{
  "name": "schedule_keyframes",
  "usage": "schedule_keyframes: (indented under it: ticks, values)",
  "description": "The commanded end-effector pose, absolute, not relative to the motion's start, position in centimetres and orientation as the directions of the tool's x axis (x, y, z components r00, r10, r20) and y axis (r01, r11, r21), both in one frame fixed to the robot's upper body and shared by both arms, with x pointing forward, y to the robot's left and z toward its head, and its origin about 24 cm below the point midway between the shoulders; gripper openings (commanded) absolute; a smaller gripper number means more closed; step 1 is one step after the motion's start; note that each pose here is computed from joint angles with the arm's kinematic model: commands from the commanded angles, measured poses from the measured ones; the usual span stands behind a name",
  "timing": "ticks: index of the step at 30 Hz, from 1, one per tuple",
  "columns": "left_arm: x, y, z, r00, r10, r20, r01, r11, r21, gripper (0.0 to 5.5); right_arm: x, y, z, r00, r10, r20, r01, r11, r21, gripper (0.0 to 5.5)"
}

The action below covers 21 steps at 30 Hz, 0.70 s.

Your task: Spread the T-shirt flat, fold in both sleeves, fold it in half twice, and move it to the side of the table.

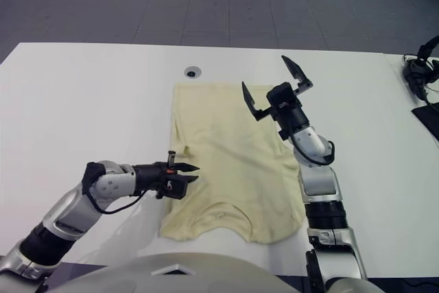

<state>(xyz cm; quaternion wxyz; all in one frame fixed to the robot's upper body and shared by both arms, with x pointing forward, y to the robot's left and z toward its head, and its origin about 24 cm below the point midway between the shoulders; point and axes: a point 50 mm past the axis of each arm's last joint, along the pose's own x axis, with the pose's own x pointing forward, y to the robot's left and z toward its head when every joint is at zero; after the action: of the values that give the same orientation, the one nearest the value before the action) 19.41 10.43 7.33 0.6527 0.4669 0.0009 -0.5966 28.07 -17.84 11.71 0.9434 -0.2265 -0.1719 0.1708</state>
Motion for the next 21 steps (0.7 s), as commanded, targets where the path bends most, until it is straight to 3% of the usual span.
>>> schedule_keyframes:
  ticks: [1, 5, 9, 15, 17, 21]
  values:
    - [19.3, 9.6, 7.9, 0.281, -0.82, -0.498, 0.793, -0.094, 0.603, 1.93, 28.1, -17.8, 11.9, 0.883, 0.4, 0.248, -0.24, 0.836, -0.494, 5.4]
    - [20.2, 9.6, 8.8, 0.347, -0.833, -0.431, 0.78, 0.002, 0.626, 2.63, 28.2, -17.9, 11.9, 0.882, 0.401, 0.246, -0.241, 0.834, -0.496, 5.4]
    - [22.0, 10.7, 10.0, 0.488, -0.811, -0.321, 0.752, 0.204, 0.627, 3.36, 28.3, -18.0, 12.0, 0.881, 0.406, 0.244, -0.245, 0.831, -0.5, 5.4]
    - [24.4, 13.7, 11.9, 0.745, -0.657, -0.116, 0.573, 0.541, 0.616, 4.32, 28.5, -20.6, 13.4, 0.899, 0.367, 0.24, -0.223, 0.854, -0.471, 5.4]
    - [24.7, 14.2, 12.7, 0.795, -0.606, -0.028, 0.508, 0.64, 0.576, 4.66, 28.0, -22.4, 13.7, 0.904, 0.397, 0.157, -0.285, 0.835, -0.471, 5.4]
    - [24.9, 15.5, 13.4, 0.893, -0.436, 0.114, 0.357, 0.838, 0.413, 5.3, 25.9, -25.8, 13.5, 0.812, 0.558, -0.17, -0.55, 0.633, -0.545, 5.4]
